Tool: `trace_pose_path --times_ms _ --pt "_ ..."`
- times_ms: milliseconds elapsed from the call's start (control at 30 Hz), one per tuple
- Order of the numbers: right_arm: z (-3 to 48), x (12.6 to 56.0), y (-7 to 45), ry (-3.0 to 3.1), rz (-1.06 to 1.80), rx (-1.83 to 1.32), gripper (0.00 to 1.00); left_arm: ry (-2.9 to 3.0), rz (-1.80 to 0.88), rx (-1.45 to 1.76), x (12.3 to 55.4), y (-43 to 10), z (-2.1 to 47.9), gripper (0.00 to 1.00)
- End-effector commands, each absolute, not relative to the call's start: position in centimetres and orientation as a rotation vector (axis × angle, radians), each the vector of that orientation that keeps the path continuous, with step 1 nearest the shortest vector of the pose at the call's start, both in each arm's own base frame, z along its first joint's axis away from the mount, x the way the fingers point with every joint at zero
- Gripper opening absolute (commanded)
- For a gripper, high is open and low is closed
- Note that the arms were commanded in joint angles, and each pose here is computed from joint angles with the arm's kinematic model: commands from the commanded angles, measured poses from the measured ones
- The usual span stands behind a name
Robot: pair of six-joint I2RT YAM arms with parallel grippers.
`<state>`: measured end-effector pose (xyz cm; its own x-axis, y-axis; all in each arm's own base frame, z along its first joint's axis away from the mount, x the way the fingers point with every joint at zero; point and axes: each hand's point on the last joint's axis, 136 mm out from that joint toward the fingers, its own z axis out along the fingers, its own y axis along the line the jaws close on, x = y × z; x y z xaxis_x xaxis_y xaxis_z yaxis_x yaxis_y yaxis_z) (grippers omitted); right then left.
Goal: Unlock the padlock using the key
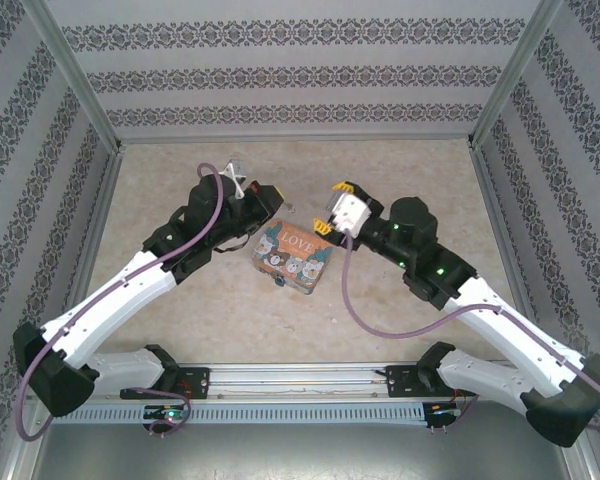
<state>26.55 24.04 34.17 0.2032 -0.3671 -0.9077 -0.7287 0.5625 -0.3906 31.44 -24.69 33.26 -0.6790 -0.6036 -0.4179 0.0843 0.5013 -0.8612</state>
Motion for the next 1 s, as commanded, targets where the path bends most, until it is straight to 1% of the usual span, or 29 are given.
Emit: trace_pose_path --times_ms 0,100,200,400,633,833,967 --pt "35.2 24.0 24.6 1.497 0.818 -0.891 0.71 1.849 -1.212 -0.113 30.7 -24.5 36.8 0.00" --pt "36.6 24.0 23.8 1.535 1.092 -0.759 0.71 1.830 -1.277 0.018 29.9 -24.8 37.4 0.00" --pt "37.2 24.1 23.6 1.588 1.305 -0.671 0.71 1.806 -1.309 0.164 28.8 -25.3 37.9 0.00" --pt "37.6 24.5 24.8 1.669 1.622 -0.563 0.68 1.749 -1.388 0.394 27.2 -27.1 38.4 0.00" --pt "37.2 23.4 26.4 1.672 1.707 -0.612 0.66 1.738 -1.416 0.508 26.8 -28.2 38.4 0.00" --pt "36.4 23.0 27.2 1.697 1.735 -0.628 0.59 1.728 -1.418 0.502 27.3 -28.4 38.5 0.00" --pt "35.5 22.7 27.5 1.721 1.747 -0.630 0.57 1.718 -1.427 0.492 27.5 -28.5 38.5 0.00"
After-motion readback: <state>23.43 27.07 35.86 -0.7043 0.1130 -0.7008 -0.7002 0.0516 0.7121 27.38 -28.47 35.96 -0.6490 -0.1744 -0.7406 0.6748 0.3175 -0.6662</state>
